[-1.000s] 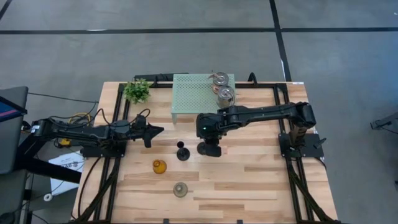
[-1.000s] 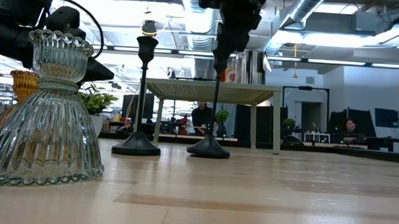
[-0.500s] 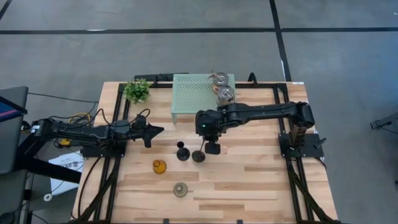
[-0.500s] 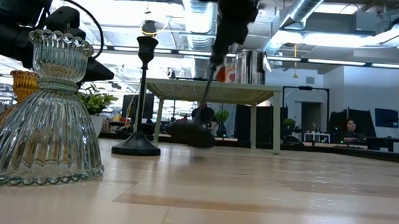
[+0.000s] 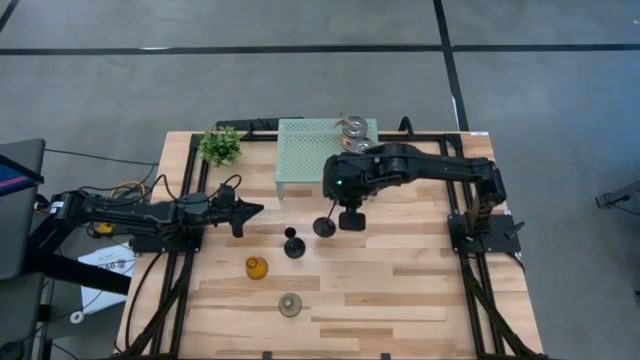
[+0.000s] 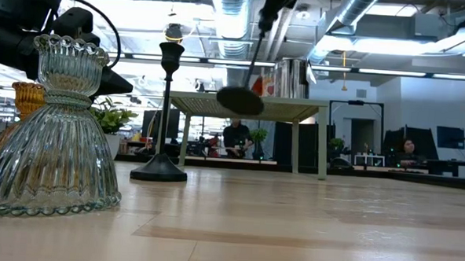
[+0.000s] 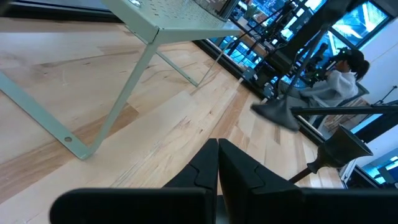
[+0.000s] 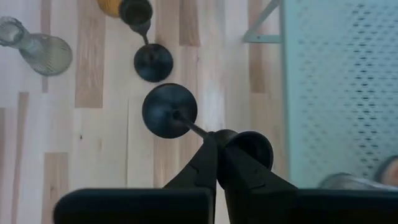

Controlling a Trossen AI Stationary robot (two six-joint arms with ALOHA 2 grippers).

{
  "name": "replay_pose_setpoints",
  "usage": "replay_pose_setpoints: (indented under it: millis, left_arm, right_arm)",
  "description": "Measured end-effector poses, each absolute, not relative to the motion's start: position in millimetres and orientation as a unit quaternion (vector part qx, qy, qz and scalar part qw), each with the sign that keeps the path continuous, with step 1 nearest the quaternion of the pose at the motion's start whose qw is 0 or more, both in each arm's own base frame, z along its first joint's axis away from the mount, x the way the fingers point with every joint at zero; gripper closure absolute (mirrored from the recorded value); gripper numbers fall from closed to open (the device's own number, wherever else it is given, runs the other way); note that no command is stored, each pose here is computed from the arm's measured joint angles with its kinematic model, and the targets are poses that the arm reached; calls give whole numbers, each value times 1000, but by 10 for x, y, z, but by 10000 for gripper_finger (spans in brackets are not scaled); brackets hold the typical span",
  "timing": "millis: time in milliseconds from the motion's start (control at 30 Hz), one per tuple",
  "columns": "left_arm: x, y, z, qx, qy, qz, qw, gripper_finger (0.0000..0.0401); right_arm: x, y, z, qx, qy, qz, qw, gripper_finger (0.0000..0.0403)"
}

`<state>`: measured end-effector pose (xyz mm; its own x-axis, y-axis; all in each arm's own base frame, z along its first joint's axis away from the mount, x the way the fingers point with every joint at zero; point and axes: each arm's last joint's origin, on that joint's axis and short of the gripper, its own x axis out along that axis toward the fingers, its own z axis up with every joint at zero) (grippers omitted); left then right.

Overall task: Pick & Place candle stick holders
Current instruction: Put the right black candle holder on the shelf

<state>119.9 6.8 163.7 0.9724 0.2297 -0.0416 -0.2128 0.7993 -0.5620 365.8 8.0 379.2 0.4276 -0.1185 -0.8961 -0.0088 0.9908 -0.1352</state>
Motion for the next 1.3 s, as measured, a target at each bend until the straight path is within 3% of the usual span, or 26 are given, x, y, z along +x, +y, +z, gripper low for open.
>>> replay_pose_setpoints:
  millis: [467,800,1300]
  left_arm:
    - [1199,68,1637,-295,-14,117,948,390]
    - [1199,68,1639,-295,-16,117,948,390]
    - [1199,68,1639,-295,-16,116,948,390]
  right_arm:
    - [3343,-49,4407,-133,500,-102,850,403]
    - [3448,-362,4359,-227,504,-141,821,403]
    - [3385,-704,4377,-201,513,-138,823,403]
